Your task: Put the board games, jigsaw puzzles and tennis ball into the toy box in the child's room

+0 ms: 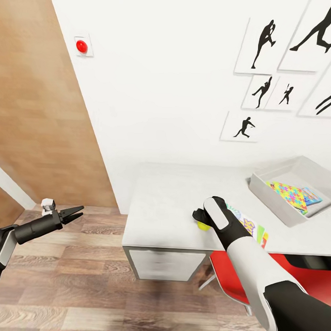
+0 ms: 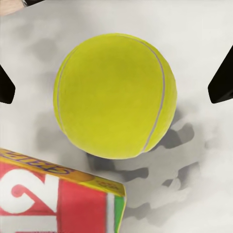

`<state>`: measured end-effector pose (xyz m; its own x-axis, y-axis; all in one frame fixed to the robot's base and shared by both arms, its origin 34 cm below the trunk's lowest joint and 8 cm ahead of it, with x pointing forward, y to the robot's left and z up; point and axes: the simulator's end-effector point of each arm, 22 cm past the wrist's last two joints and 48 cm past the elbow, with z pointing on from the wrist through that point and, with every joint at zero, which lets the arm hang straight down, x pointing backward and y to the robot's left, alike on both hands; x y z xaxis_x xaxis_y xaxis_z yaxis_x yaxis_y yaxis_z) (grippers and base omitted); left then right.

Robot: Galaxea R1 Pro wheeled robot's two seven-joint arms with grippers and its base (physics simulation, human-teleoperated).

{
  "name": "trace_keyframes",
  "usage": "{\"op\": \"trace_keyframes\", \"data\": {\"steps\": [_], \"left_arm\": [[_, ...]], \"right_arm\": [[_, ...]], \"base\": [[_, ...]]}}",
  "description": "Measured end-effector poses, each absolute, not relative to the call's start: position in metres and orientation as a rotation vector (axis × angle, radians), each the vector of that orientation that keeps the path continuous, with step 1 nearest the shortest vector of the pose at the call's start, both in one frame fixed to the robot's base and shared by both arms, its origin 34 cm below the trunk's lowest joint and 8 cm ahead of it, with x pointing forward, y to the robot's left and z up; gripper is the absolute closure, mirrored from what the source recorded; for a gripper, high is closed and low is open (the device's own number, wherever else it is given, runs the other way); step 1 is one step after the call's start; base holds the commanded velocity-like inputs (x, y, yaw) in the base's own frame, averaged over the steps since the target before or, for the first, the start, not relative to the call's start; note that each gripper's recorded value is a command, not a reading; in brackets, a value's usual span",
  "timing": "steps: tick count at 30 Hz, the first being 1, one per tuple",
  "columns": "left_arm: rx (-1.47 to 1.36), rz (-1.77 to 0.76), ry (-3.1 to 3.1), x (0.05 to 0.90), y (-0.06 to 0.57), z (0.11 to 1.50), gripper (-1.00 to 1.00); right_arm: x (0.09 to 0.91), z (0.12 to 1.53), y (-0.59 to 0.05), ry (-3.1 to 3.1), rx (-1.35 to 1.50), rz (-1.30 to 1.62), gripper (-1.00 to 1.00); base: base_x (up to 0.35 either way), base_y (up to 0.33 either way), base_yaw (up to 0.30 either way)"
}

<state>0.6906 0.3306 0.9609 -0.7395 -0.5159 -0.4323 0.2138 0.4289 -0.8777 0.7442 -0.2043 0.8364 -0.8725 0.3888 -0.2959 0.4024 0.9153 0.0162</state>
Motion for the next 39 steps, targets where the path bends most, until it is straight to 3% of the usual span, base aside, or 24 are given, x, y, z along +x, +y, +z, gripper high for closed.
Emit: {"op": "trace_keyframes", "data": {"steps": [39], "left_arm": [[-0.254, -1.364, 1.997, 0.6907, 0.3294, 0.9606, -1.0]], "right_arm": [[0.7449, 0.837, -0.2053, 2.781, 0.588, -0.067, -1.0]], "base": [[0.02, 0.004, 0.0]]}}
